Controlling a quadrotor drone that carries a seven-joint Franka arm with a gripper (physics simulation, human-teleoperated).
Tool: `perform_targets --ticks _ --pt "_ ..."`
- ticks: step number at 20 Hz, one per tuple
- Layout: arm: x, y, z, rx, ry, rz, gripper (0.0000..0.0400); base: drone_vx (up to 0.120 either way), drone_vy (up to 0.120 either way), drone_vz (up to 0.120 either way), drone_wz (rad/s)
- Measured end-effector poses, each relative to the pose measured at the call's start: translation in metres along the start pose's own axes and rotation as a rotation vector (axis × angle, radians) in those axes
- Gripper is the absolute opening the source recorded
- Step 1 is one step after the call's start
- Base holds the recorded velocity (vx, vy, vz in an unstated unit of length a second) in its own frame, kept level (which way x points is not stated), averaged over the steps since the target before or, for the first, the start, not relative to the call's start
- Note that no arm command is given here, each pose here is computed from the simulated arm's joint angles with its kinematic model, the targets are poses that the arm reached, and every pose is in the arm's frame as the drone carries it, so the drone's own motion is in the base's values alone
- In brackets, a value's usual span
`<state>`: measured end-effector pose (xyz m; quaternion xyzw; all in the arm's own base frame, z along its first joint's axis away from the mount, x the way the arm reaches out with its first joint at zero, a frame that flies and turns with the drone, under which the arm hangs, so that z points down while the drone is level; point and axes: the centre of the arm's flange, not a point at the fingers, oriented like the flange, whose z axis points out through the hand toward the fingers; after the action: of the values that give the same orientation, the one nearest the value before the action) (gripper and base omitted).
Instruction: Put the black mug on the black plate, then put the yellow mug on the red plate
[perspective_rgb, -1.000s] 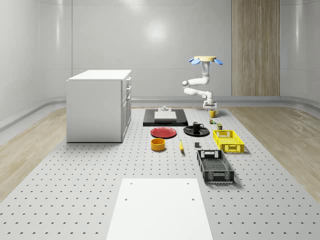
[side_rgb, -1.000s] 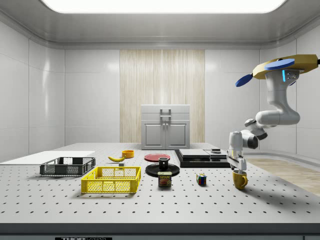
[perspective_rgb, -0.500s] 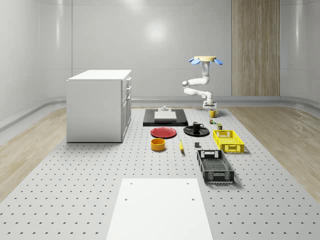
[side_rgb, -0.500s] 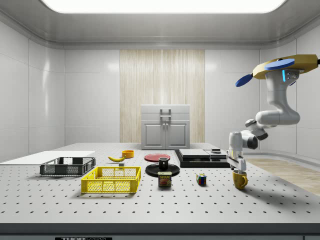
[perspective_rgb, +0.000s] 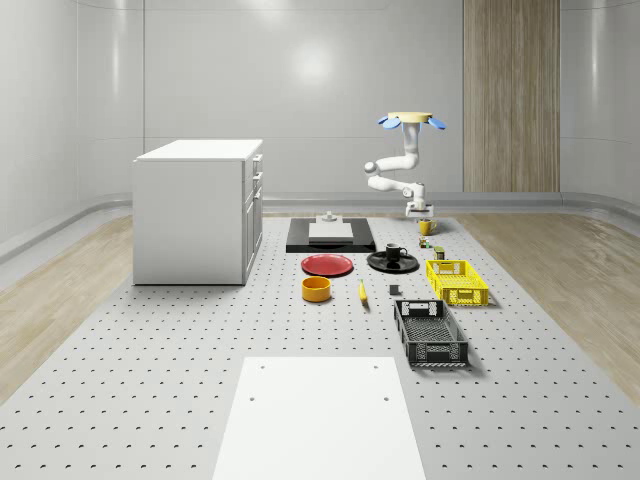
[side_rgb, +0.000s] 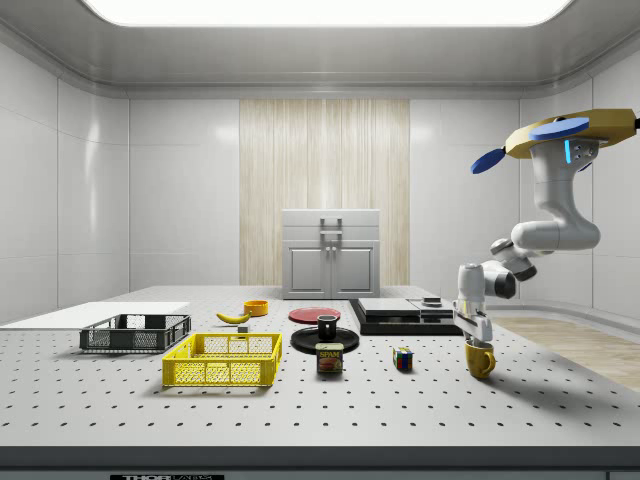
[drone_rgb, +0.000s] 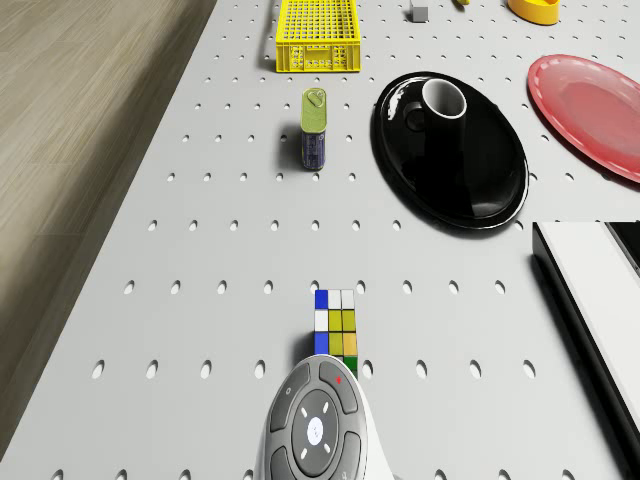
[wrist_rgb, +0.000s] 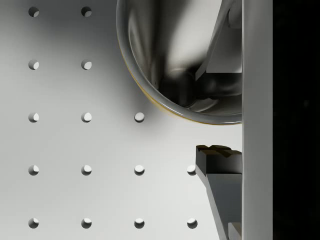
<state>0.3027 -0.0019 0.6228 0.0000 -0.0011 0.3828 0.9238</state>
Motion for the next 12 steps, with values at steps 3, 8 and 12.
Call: perform_targets --ticks 3,8,12 --pt "0.000 0.000 0.000 0.000 0.000 0.000 0.0118 0.000 0.000 0.000 0.000" --pt "0.000 0.000 -0.006 0.000 0.000 0.000 0.0112 0.000 0.000 0.000 0.000" --pt "0.000 0.000 -0.019 0.000 0.000 0.000 0.0111 0.000 0.000 0.100 0.000"
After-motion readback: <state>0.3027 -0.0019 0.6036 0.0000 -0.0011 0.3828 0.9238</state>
